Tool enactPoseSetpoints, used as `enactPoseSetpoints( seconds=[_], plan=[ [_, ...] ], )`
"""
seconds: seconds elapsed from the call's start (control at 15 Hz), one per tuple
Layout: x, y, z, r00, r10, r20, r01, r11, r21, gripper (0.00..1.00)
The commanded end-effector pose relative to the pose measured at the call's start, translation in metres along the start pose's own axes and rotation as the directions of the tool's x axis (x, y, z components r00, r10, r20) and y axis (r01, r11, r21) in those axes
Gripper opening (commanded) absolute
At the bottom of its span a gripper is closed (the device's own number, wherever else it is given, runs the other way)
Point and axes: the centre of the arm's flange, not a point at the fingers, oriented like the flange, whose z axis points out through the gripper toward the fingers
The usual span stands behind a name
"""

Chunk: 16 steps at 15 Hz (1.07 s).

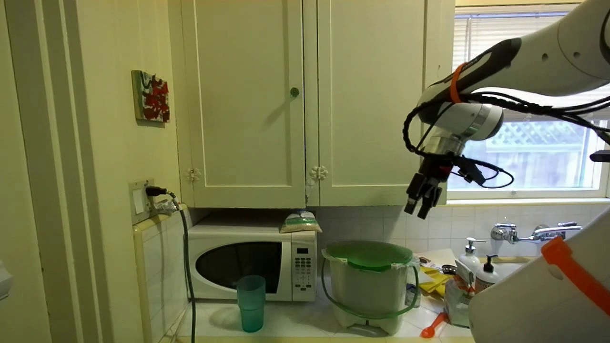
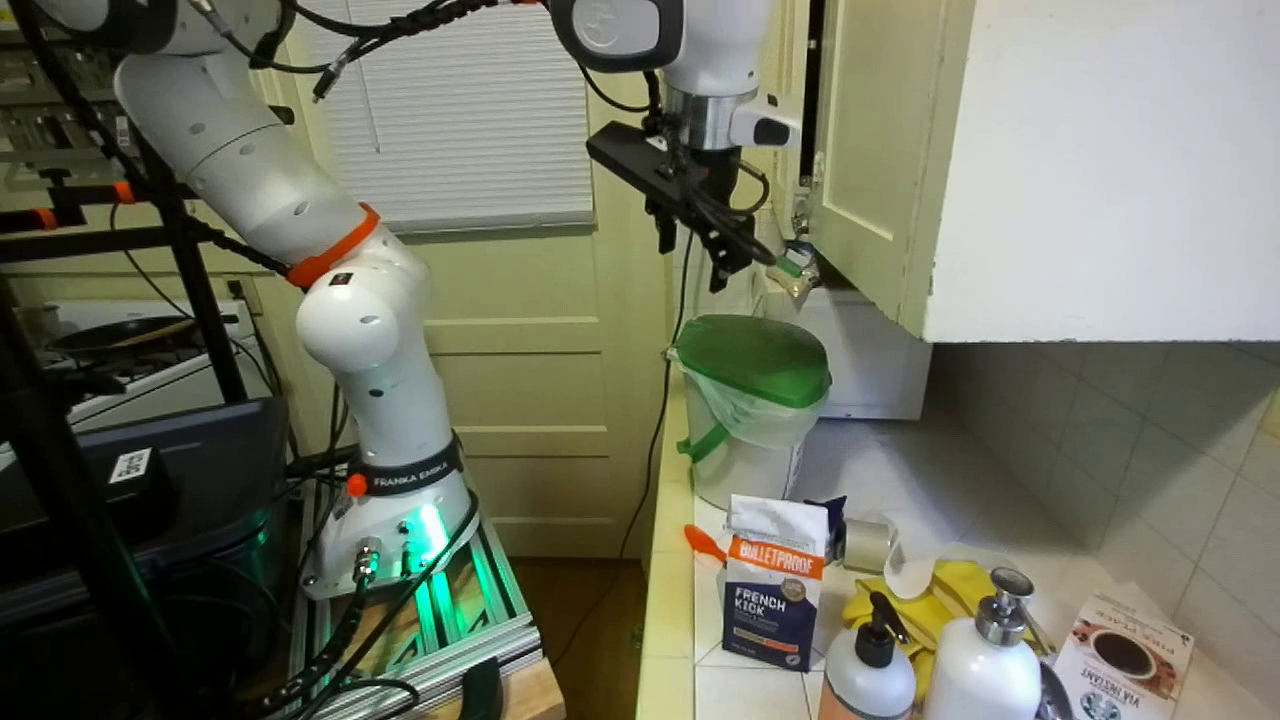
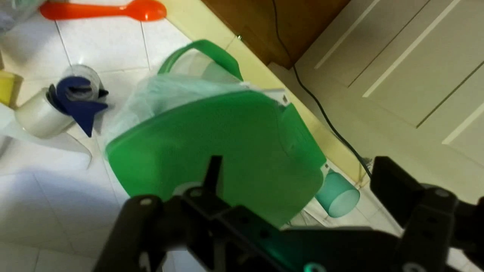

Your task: Open the trash can

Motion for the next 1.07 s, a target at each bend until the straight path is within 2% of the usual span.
enactPoseSetpoints(
  seconds=[0.0,0.07,0.13,0.27,0.4,0.47,0.73,0.8,1.0],
  plan=[
    [-0.051,0.025,0.022,0.997,-0.067,0.037,0.066,0.998,0.008,1.0],
    [-0.061,0.036,0.028,0.996,-0.084,0.039,0.083,0.996,0.026,1.0],
    [-0.07,0.047,0.033,0.995,-0.099,0.033,0.099,0.995,0.011,1.0],
    [-0.083,0.068,0.041,0.994,-0.107,-0.037,0.108,0.994,0.004,1.0],
    [-0.091,0.09,0.049,0.99,-0.097,-0.102,0.093,0.995,-0.048,1.0],
    [-0.083,0.071,0.035,0.994,-0.088,-0.057,0.087,0.996,-0.023,1.0],
    [-0.083,0.073,0.037,0.994,-0.091,-0.057,0.09,0.995,-0.032,1.0],
    [-0.082,0.073,0.043,0.994,-0.106,-0.034,0.105,0.994,-0.031,1.0],
    [-0.08,0.106,0.056,0.996,-0.069,-0.055,0.068,0.998,-0.006,1.0]
  ],
)
